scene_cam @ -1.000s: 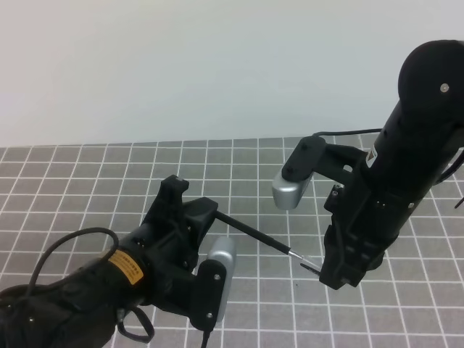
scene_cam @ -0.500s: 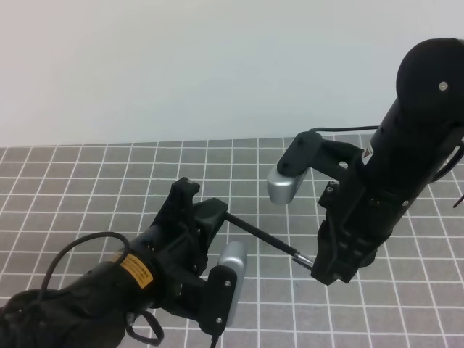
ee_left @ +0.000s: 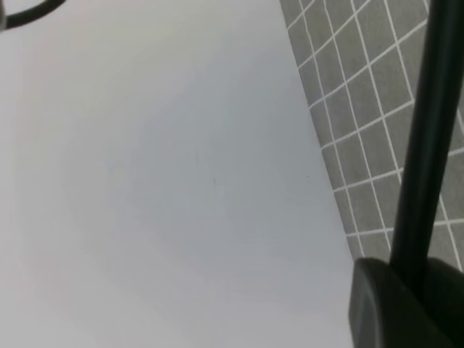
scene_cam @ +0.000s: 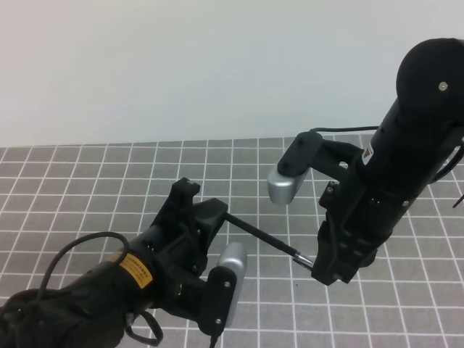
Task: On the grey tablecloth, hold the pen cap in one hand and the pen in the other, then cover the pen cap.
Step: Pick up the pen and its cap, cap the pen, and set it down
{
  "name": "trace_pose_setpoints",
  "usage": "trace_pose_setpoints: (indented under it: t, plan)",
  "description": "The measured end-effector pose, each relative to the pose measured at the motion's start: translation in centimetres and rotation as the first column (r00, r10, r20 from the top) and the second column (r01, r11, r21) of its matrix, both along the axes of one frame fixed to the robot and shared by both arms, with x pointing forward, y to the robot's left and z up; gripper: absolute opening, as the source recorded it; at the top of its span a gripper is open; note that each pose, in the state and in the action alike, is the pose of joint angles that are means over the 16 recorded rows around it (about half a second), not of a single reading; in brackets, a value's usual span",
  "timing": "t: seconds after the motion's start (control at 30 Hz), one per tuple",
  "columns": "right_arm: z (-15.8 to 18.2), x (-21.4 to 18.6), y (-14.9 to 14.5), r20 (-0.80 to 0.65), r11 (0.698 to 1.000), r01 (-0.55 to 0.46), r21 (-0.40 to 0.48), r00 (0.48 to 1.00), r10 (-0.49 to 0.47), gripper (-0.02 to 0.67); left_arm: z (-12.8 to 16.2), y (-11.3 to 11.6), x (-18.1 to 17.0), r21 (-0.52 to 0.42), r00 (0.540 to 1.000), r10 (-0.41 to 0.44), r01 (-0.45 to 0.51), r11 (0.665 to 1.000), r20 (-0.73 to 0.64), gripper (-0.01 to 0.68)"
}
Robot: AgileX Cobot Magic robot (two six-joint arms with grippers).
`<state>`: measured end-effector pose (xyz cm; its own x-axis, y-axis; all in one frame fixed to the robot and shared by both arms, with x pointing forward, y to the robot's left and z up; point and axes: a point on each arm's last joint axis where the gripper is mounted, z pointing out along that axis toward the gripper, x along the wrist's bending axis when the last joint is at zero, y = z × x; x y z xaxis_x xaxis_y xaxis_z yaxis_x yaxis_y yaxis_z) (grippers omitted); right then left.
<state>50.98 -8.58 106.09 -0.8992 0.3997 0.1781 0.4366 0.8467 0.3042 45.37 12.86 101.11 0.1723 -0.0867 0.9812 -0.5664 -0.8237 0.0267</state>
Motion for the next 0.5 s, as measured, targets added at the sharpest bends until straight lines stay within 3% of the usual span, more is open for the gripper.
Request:
trace_pose_setpoints:
  t: [0.5]
  plan:
    - [-0.18, 0.09, -0.08, 0.002, 1.000, -0.003, -0.016, 1.000, 0.003, 0.091, -0.06, -0.15, -0.14, 0.080, 0.999, -0.025, 0.021, 0.997, 0.047, 0.001]
